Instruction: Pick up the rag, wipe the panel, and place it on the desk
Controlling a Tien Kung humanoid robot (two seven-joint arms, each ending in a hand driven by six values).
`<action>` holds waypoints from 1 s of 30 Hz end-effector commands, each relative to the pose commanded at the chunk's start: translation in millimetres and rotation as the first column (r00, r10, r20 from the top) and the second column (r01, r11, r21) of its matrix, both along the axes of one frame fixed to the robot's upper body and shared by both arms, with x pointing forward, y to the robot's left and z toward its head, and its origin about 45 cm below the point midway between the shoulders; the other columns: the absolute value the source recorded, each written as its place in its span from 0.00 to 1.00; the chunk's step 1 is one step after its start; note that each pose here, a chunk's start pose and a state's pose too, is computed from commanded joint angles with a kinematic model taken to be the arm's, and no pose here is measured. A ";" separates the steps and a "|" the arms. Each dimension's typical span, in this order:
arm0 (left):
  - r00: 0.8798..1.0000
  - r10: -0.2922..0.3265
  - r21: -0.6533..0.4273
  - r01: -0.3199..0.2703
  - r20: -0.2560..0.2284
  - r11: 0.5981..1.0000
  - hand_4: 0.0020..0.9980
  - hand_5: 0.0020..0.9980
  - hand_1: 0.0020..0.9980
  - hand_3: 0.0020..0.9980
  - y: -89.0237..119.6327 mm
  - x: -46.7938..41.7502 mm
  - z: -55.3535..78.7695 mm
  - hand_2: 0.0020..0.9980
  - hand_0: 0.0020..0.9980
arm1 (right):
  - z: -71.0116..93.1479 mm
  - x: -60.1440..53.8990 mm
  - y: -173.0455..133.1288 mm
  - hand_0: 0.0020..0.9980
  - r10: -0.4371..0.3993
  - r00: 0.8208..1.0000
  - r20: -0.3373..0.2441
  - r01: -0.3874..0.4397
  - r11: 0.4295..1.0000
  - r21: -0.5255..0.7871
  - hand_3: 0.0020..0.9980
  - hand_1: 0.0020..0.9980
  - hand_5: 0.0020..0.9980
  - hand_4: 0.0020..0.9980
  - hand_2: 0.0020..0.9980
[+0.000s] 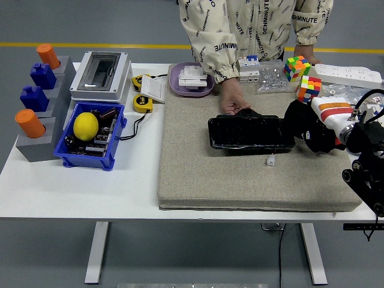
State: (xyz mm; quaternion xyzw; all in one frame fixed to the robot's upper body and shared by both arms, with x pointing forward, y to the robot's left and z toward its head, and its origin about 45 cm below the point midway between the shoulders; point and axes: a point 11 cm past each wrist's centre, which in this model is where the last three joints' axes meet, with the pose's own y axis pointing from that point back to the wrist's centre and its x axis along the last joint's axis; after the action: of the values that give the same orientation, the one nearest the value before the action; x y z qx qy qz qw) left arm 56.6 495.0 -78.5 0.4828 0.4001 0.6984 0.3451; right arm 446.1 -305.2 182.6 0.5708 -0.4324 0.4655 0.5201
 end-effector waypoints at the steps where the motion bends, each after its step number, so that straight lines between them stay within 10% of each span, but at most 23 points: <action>1: 1.000 0.000 0.000 0.000 0.000 1.000 0.68 0.45 0.66 0.58 0.0 0.1 0.0 0.70 0.65 | 0.2 0.1 1.1 0.38 0.003 1.000 0.000 -0.003 1.000 0.001 0.50 0.42 0.17 0.97 0.48; 30: 1.000 -0.002 0.000 0.002 0.005 1.000 0.68 0.45 0.66 0.58 -0.1 3.1 0.4 0.70 0.65 | 4.5 5.6 76.4 0.39 0.134 0.991 0.016 -0.135 0.989 0.058 0.50 0.42 0.17 0.97 0.47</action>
State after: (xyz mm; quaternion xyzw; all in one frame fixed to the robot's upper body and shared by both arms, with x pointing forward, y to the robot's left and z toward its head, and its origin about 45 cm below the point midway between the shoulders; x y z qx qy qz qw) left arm 59.6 494.9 -78.1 0.4815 0.3989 0.6990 0.3470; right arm 451.8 -228.8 187.0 0.6111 -0.4096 0.4898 0.4679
